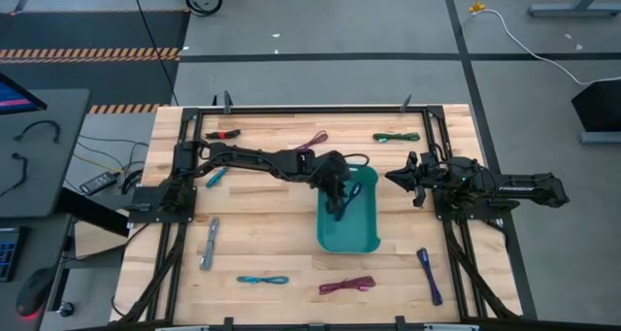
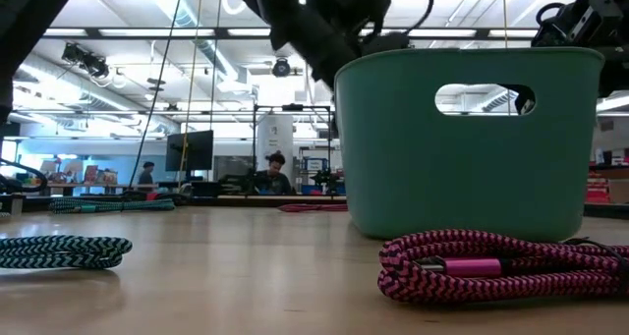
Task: Pick and place USB-C Cables
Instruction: Put the top blue USB cable into the light green bin, then put the top light blue USB cable into the light green bin
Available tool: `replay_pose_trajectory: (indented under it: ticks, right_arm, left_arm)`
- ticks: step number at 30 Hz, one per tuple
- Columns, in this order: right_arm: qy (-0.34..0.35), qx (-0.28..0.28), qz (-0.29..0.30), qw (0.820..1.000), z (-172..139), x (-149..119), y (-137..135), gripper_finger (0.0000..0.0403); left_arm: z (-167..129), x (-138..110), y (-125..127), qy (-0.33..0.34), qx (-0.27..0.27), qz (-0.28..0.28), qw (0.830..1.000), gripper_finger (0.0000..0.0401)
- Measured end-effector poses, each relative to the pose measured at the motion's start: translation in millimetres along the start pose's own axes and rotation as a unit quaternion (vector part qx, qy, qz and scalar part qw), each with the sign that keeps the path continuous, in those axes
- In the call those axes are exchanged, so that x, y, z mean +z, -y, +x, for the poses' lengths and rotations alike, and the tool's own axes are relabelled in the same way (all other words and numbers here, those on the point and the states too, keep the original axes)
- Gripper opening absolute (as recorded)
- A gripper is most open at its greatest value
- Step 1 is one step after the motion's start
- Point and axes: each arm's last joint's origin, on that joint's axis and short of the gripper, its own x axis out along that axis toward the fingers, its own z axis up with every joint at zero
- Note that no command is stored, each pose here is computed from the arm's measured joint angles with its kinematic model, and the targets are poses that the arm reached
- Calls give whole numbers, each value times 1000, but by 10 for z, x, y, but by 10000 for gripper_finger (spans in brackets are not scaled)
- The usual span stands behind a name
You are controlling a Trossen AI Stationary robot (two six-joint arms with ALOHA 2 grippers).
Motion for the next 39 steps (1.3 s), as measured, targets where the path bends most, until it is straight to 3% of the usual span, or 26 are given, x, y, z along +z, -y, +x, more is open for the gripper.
replay_pose_trajectory:
  ticks: [3, 9, 16, 21, 27, 34, 39]
  right_arm:
    - [0, 0, 0, 1000, 0, 0, 0, 23]
    - [0, 0, 0, 1000, 0, 0, 0, 23]
    - [0, 0, 0, 1000, 0, 0, 0, 23]
    - [0, 0, 0, 1000, 0, 0, 0, 23]
    - [4, 2, 0, 1000, 0, 8, -4, 23]
    - [13, 6, 0, 1000, 0, 24, -11, 23]
    - [17, 8, 1, 1000, -1, 32, -15, 23]
  left_arm:
    - [-125, 245, 27, 28, -30, -9, 999, 181]
    - [-549, 766, 114, 69, -36, -10, 997, 174]
    - [-1053, 965, 53, 10, 34, -11, 999, 126]
    - [-1269, 838, -45, -83, 117, -3, 990, 95]
    - [-1455, 674, -203, -126, 167, -18, 978, 64]
    - [-1672, 281, -528, -138, 212, -105, 962, 37]
    - [-1730, -240, -713, -143, 252, -199, 936, 27]
